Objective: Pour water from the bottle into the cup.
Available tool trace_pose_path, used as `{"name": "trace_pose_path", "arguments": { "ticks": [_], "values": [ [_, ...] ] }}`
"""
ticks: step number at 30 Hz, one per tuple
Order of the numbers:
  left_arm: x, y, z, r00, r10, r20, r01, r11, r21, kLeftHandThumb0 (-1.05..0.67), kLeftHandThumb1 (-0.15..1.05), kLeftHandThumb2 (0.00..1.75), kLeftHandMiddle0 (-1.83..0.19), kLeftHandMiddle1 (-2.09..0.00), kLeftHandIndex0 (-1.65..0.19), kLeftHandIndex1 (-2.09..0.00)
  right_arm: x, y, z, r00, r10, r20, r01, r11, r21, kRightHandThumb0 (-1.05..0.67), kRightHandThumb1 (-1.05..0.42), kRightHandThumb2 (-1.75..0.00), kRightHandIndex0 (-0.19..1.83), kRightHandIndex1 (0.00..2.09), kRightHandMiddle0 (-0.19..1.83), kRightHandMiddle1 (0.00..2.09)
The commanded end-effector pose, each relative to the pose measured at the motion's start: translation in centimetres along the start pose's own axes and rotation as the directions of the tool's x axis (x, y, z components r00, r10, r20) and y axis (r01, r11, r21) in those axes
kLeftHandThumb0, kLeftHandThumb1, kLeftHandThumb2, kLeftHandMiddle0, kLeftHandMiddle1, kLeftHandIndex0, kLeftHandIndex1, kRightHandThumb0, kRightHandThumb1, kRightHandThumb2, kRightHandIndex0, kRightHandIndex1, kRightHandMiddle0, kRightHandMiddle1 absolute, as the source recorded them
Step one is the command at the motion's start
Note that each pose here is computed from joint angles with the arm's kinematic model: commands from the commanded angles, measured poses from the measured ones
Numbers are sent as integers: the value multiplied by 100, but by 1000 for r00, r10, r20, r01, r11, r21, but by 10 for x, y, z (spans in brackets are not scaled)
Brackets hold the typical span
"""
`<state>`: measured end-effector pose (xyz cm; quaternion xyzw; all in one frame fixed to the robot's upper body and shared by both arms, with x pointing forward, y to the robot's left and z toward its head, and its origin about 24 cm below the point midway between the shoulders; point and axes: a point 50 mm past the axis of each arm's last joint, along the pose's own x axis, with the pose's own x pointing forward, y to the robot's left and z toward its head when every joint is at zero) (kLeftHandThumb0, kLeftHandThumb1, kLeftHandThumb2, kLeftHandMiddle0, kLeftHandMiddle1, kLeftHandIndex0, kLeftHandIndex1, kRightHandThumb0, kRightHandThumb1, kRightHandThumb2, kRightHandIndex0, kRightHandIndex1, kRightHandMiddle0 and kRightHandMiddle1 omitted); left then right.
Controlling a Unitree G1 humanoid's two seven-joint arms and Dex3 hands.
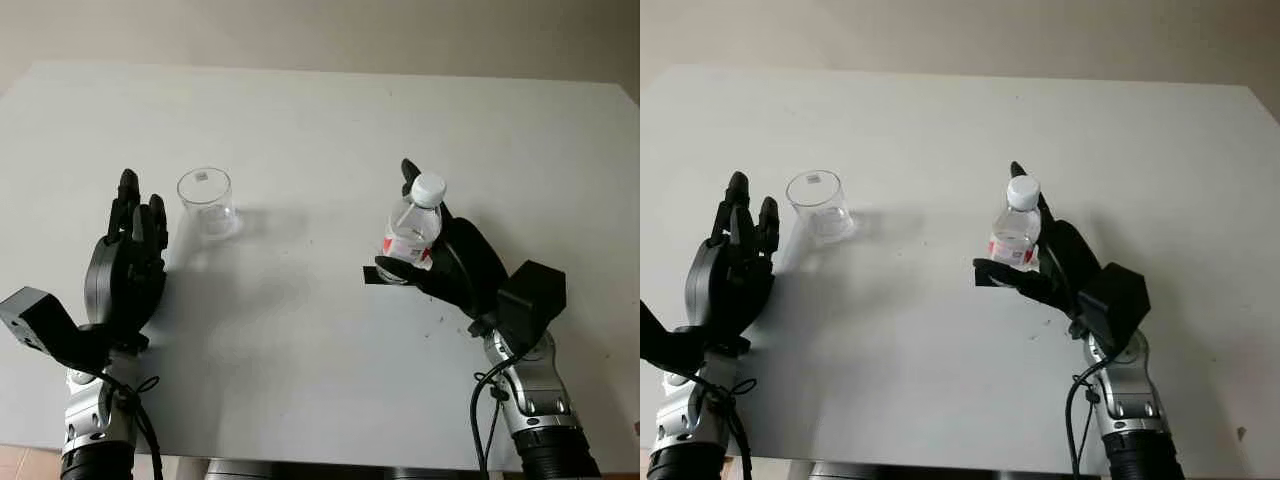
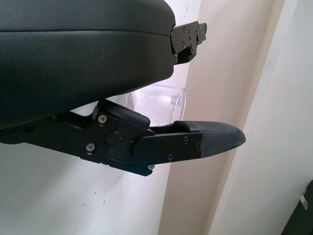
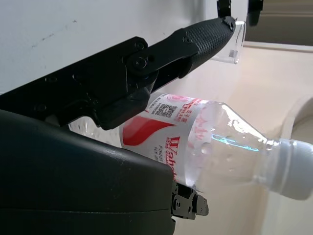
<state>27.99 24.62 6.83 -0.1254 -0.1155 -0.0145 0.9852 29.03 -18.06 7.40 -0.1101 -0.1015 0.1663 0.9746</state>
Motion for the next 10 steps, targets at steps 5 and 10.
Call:
{"name": "trace_pose_path", "arguments": {
  "ticks": [5, 10],
  "values": [
    [-3, 0, -5, 1000, 9, -13, -9, 1000, -11, -77, 105, 46, 19, -2, 19, 0, -3, -4, 1, 998, -51, 41, 51, 999, 7, -98, -92, -6, -19, 0, -19, 0],
    [-4, 0, -5, 1000, 12, -13, -12, 1000, -14, -77, 105, 46, 19, -3, 19, 0, -3, -4, 0, 997, -75, 33, 75, 997, -5, -98, -93, -6, -19, 0, -19, 0]
  ]
}}
